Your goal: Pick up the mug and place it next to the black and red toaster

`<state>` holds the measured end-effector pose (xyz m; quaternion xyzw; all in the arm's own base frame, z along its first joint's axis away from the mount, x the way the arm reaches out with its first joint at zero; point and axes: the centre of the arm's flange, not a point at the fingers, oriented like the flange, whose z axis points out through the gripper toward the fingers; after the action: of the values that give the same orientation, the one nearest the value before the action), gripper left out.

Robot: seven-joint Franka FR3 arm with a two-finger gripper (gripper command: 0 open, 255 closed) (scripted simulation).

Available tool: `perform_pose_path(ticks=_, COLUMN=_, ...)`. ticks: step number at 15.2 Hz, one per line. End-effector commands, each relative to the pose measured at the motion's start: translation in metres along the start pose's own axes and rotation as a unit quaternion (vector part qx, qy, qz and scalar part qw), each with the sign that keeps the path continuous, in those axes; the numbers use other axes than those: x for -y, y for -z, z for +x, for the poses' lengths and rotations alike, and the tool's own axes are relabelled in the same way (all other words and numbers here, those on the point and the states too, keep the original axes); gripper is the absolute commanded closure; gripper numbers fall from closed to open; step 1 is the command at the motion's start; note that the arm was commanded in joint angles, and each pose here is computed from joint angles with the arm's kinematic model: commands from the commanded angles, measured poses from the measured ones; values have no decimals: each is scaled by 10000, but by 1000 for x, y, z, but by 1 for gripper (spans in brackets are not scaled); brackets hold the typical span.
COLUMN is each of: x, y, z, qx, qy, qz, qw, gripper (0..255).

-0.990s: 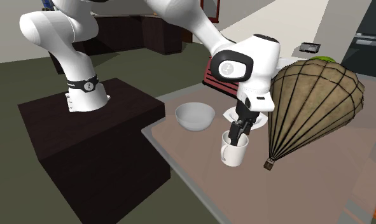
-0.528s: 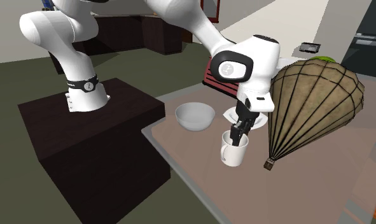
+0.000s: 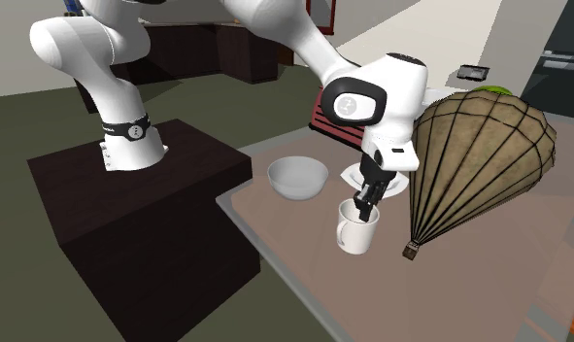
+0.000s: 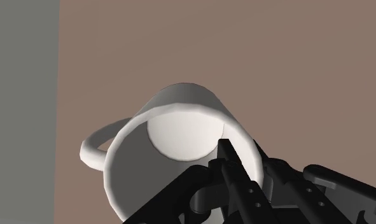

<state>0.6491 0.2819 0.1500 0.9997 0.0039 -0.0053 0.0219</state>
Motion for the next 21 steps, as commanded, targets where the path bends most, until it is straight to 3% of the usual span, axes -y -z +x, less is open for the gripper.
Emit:
perform_pose_path(ticks=1, x=0, y=0, z=0, qx=2, qy=-1, qz=-1, qw=10000, gripper=255)
perform_pose_path(ticks=21, x=-5, y=105, z=-1, qx=2, qy=-1, qz=-1, qw=10000, gripper=255)
